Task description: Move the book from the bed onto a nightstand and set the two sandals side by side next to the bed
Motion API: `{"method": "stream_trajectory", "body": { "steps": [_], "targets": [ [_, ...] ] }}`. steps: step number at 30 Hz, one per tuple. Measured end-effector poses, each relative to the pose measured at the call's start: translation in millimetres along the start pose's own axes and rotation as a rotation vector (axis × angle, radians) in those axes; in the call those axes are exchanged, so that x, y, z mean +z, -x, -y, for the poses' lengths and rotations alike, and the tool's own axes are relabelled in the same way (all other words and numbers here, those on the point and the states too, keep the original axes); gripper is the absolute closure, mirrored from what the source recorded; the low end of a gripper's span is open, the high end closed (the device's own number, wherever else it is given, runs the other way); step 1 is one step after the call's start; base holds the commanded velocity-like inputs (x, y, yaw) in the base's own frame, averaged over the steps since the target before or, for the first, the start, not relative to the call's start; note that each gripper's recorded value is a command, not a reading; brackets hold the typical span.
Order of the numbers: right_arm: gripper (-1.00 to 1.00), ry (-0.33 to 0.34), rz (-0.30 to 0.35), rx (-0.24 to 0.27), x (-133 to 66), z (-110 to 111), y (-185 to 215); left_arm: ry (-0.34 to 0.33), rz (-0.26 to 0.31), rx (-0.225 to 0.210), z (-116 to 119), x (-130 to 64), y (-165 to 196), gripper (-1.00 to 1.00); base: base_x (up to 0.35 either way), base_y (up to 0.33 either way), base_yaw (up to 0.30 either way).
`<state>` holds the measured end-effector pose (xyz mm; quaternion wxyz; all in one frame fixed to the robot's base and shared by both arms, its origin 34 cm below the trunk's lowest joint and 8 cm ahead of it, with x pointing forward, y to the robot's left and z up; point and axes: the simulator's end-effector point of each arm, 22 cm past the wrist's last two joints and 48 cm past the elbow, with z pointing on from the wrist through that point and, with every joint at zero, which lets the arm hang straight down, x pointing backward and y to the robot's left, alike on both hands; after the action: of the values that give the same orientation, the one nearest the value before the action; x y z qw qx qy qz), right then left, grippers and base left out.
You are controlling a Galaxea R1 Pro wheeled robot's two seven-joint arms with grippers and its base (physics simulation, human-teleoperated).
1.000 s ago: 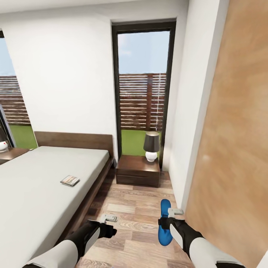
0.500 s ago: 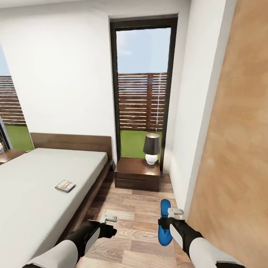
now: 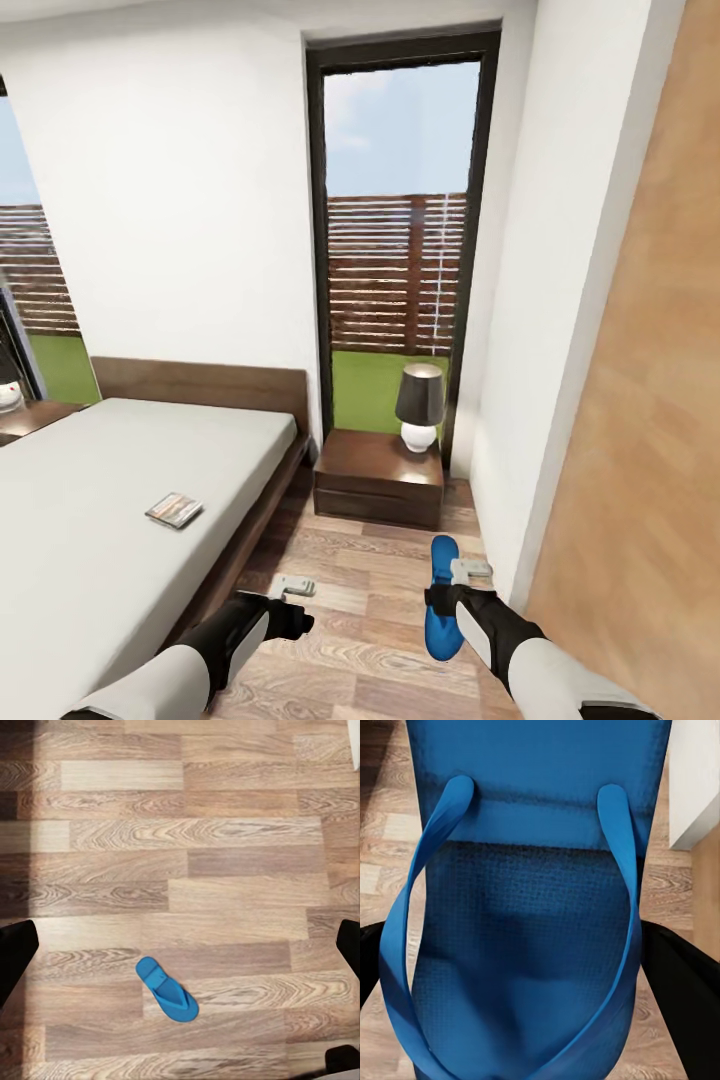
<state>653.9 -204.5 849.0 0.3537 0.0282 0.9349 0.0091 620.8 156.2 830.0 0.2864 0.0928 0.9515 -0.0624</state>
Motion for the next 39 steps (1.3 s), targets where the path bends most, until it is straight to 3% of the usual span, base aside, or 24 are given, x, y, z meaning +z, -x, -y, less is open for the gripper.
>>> {"method": "stream_trajectory", "body": {
  "steps": [11,39],
  "targets": [
    [1.0,0.0,0.0,0.0,0.2,-0.1,0.0,-0.001,0.0,0.0,0.4,0.3,0.1,-1.0,0.21,-0.083,0.02],
    [1.0,0.003,-0.001,-0.001,0.3,-2.0,-0.2,-0.001,0.0,-0.001,0.4,0.4,0.1,-1.0,0.01,-0.005,0.065]
  ]
}}
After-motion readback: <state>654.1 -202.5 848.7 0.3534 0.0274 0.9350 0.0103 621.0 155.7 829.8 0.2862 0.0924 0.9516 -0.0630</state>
